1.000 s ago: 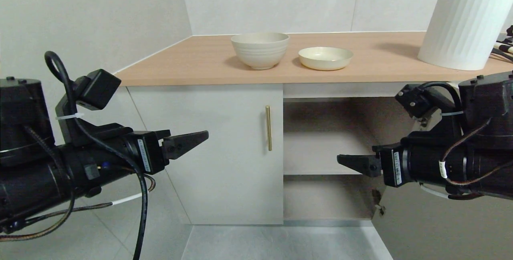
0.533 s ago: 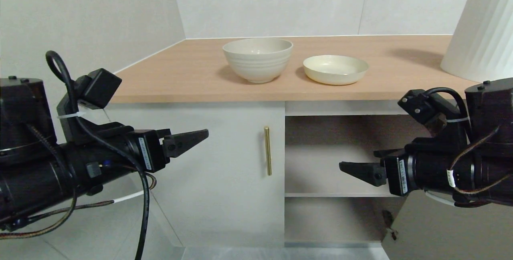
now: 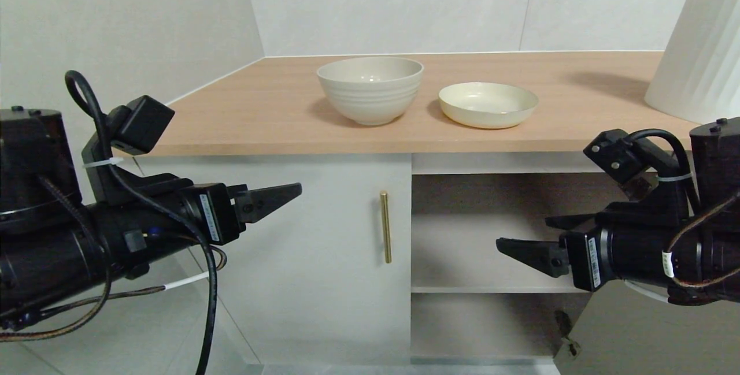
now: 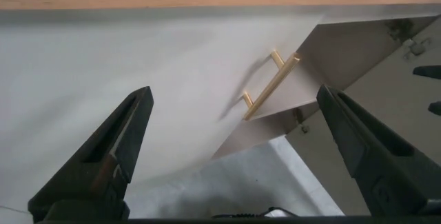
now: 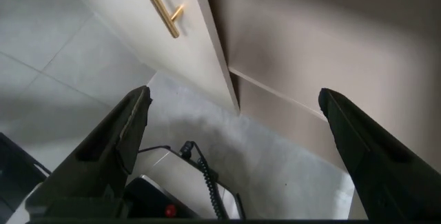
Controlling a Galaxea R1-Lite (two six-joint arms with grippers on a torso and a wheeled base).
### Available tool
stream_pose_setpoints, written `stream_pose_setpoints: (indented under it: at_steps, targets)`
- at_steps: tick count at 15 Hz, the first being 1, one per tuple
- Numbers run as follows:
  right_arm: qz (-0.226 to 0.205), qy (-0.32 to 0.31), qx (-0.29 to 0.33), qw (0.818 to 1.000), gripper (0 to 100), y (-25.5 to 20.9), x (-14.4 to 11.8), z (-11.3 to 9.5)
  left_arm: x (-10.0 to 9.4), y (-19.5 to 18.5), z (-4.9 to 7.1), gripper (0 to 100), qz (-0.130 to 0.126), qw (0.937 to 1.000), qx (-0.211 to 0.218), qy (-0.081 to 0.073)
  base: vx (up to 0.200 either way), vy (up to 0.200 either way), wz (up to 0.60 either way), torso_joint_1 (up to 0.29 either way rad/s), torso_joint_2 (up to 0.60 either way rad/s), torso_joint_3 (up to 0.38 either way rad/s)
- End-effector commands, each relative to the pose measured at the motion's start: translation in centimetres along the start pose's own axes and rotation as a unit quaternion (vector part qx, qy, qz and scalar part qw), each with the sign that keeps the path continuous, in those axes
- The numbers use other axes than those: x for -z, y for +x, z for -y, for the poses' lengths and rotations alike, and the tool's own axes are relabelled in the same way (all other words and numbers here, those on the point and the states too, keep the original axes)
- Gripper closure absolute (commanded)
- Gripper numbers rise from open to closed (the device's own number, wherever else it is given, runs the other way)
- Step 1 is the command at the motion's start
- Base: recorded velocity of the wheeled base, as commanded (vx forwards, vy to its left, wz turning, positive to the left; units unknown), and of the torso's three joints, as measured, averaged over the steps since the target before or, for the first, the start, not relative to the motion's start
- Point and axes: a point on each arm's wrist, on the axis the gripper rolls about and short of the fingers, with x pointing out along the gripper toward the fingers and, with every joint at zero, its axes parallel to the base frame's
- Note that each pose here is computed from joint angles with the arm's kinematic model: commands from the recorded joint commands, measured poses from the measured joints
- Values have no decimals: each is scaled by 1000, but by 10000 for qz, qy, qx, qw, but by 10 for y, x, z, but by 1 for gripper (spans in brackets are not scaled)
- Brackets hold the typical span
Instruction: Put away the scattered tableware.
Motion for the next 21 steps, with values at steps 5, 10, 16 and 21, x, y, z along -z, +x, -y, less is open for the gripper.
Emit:
stream_pose_setpoints:
  at_steps: [5, 10, 16, 21]
  targets:
    - [31, -10, 114, 9999, 0, -1, 0, 1, 3, 5, -1, 0, -92, 10000, -23, -13, 0, 0, 0, 0, 0, 0]
    - [62, -79, 118, 9999, 0, -4, 0, 1, 3, 5, -2, 0, -100, 9999, -25, -13, 0, 0, 0, 79, -271, -259]
    - [53, -132, 112, 9998, 0, -5, 1, 1, 4, 8, -2, 0, -136, 9999, -36, -18, 0, 0, 0, 150, -495, -291]
    - [-31, -142, 122, 9998, 0, 0, 3, 1, 8, 14, -4, 0, -244, 9997, -75, -32, 0, 0, 0, 190, -474, -288]
